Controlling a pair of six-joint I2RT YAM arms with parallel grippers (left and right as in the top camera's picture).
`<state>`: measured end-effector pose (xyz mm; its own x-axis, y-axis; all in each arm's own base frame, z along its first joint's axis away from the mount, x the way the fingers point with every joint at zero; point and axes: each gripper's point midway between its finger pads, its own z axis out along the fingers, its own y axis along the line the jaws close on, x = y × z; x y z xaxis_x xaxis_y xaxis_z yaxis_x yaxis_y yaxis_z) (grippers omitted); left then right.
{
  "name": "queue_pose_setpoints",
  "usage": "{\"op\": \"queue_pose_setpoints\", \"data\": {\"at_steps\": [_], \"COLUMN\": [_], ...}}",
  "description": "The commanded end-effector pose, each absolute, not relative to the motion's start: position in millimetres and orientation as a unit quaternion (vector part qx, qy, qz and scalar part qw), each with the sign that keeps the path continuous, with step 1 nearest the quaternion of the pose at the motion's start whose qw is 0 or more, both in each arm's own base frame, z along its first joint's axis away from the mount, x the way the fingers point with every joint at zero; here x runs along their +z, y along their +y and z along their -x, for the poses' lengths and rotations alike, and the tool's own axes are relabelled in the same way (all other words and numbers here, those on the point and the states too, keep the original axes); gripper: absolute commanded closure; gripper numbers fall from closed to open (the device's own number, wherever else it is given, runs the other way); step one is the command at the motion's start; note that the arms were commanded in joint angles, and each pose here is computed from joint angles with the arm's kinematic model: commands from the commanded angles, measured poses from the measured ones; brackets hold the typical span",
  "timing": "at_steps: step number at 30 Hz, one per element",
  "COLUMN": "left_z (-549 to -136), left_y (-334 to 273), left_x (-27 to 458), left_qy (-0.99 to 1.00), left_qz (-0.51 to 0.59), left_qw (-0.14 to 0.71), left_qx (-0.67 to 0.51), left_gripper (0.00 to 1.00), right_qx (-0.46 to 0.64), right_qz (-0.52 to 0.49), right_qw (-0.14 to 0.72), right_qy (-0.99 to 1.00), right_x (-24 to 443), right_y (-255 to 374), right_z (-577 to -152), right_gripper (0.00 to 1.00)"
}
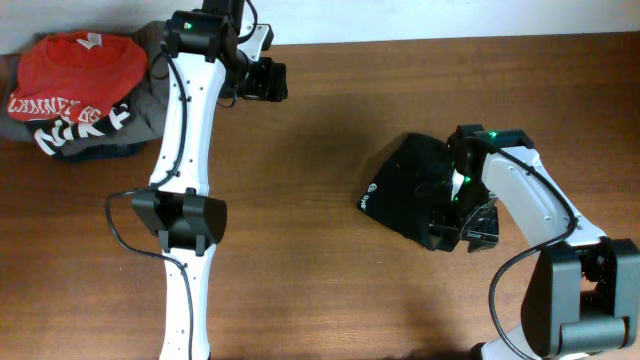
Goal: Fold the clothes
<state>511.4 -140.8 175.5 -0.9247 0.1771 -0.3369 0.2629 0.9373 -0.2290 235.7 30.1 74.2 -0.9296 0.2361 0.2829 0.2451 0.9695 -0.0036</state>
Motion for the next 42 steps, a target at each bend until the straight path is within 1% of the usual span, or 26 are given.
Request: {"op": "queue_pose_setpoints", "data": {"at_steps": [1, 3, 5, 6, 7, 8, 9, 12, 17, 18, 19, 20, 21, 22, 25, 29, 34, 36, 37, 41, 42], "left_z": [-512, -511, -511, -512, -512, -512, -512, -511, -512, -512, -512, -512, -512, -511, -511, -510, -511, -511, -511, -511, -511], "left_y": [-142, -142, -142, -142, -142, -142, -142, -142, -142, -142, -142, -142, -142, -142, -142, -141, -142, -142, -142, -142, -142], "left_x": [171, 171, 171, 172, 172, 172, 172, 171, 172, 171, 171, 171, 171, 171, 171, 171, 171, 171, 171, 171, 171], "left_qy": [0.971, 0.972, 0.972, 0.971, 0.971, 0.971, 0.971, 0.972, 0.971, 0.971, 0.971, 0.971, 0.971, 0.972, 0.972, 0.972, 0.972, 0.972, 0.972, 0.972, 0.972], "left_qz": [-0.122, -0.122, -0.122, -0.122, -0.122, -0.122, -0.122, -0.122, -0.122, -0.122, -0.122, -0.122, -0.122, -0.122, -0.122, -0.122, -0.122, -0.122, -0.122, -0.122, -0.122], "left_qw": [0.155, 0.154, 0.154, 0.156, 0.156, 0.156, 0.156, 0.155, 0.156, 0.156, 0.155, 0.155, 0.155, 0.154, 0.153, 0.152, 0.153, 0.154, 0.154, 0.154, 0.154], "left_qx": [-0.132, -0.132, -0.132, -0.132, -0.132, -0.132, -0.132, -0.132, -0.132, -0.132, -0.132, -0.132, -0.132, -0.132, -0.132, -0.131, -0.132, -0.132, -0.132, -0.132, -0.132], "left_gripper": [0.14, 0.14, 0.14, 0.14, 0.14, 0.14, 0.14, 0.14, 0.14, 0.14, 0.14, 0.14, 0.14, 0.14, 0.14, 0.14, 0.14, 0.14, 0.14, 0.14, 0.14], "right_qx": [-0.026, -0.041, -0.066, -0.092, -0.097, -0.100, -0.104, -0.115, -0.178, -0.196, -0.236, -0.258, -0.286, -0.331, -0.394, -0.402, -0.416, -0.426, -0.427, -0.428, -0.435], "right_qz": [0.138, 0.140, 0.135, 0.117, 0.109, 0.108, 0.107, 0.105, 0.065, 0.052, 0.024, 0.015, 0.008, 0.005, 0.015, 0.047, 0.065, 0.061, 0.062, 0.054, 0.053], "right_qw": [0.084, 0.043, -0.002, -0.051, -0.065, -0.073, -0.078, -0.079, -0.075, -0.072, -0.069, -0.068, -0.067, -0.065, -0.056, -0.042, -0.042, -0.047, -0.045, -0.050, -0.053], "right_qy": [-0.987, -0.988, -0.989, -0.988, -0.987, -0.986, -0.986, -0.985, -0.979, -0.977, -0.969, -0.964, -0.956, -0.942, -0.917, -0.913, -0.906, -0.902, -0.901, -0.901, -0.897], "right_x": [91, 104, 114, 119, 119, 118, 116, 107, 87, 83, 77, 74, 72, 71, 70, 51, 30, 24, 20, 20, 24], "right_y": [34, 37, 44, 52, 53, 54, 55, 60, 83, 90, 104, 110, 116, 124, 124, 99, 68, 60, 55, 54, 55], "right_z": [-267, -289, -312, -338, -345, -351, -355, -364, -381, -383, -388, -390, -393, -397, -400, -401, -401, -401, -399, -399, -401], "right_gripper": [0.43, 0.46, 0.45, 0.46, 0.54, 0.59, 0.66, 0.76, 0.79, 0.83, 0.87, 0.90, 0.90, 0.92, 0.93, 0.91, 0.82, 0.75, 0.73, 0.73, 0.75]}}
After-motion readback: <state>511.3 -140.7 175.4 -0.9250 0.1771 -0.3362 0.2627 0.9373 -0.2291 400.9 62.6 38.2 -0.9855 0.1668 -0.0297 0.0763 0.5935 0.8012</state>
